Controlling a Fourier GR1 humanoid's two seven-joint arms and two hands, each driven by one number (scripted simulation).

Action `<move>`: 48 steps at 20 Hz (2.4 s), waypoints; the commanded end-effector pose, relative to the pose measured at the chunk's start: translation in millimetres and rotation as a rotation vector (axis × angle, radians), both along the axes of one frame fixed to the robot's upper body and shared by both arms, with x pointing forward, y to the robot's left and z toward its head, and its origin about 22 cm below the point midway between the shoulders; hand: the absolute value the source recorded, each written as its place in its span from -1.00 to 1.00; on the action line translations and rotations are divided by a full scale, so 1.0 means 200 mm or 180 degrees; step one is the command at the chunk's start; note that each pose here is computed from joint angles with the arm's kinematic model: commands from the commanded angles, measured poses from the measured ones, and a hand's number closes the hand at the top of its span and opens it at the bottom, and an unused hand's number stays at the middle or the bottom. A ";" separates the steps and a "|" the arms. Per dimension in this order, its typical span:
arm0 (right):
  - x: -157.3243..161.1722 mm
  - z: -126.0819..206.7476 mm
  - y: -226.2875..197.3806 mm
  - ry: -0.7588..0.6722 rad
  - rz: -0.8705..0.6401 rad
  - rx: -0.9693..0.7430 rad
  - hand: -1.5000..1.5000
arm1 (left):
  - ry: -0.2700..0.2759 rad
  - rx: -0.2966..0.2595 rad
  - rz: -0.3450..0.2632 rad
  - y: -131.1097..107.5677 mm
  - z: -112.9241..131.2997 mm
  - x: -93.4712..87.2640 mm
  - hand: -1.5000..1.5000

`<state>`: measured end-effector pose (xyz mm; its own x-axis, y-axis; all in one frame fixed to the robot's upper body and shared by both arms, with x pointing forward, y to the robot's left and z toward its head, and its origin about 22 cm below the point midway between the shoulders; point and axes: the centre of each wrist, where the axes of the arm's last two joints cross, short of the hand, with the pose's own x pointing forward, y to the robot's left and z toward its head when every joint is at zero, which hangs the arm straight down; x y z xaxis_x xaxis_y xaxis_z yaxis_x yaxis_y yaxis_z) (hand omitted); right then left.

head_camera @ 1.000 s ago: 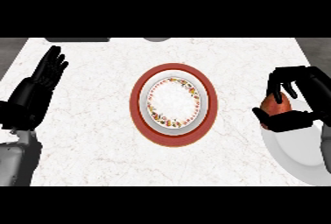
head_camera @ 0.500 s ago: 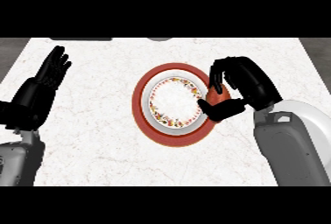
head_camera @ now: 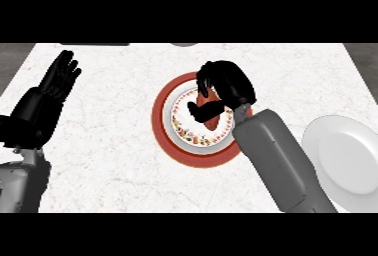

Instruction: Pick the sweet potato from the plate and place it in the plate

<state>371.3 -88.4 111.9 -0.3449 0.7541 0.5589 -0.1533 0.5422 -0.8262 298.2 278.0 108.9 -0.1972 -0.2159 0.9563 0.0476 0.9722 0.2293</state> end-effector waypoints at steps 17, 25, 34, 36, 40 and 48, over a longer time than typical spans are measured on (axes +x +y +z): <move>0.11 -0.28 0.18 0.0317 -0.0116 0.1068 -1.00 | -0.0052 0.0040 -0.0143 -0.15 0.01 0.04 0.00; 0.20 -0.17 0.11 0.0363 -0.0286 0.1977 -1.00 | 0.0039 0.0038 -0.0037 0.04 -0.02 0.04 0.00; 0.24 -0.21 -0.55 0.0322 -0.0464 0.2337 -1.00 | 0.0041 0.0014 0.0038 0.01 -0.05 -0.02 0.00; 0.23 -0.26 -0.68 0.0251 -0.0507 0.2411 -1.00 | 0.0053 0.0044 0.0037 0.04 -0.02 0.00 0.00; 0.20 -0.25 -0.95 0.0303 -0.0388 0.2304 -1.00 | 0.0016 0.0017 0.0018 0.04 0.00 -0.05 0.00; 0.15 -0.27 -1.32 0.0169 -0.0398 0.2246 -1.00 | 0.0035 -0.0005 -0.0005 0.08 -0.02 -0.04 0.00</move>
<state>407.5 -316.2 60.4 -0.2223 0.2343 0.9464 -0.0927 0.9612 -0.2598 298.0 279.7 104.6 -0.1891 -0.2239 0.9561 0.0400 0.9711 0.2353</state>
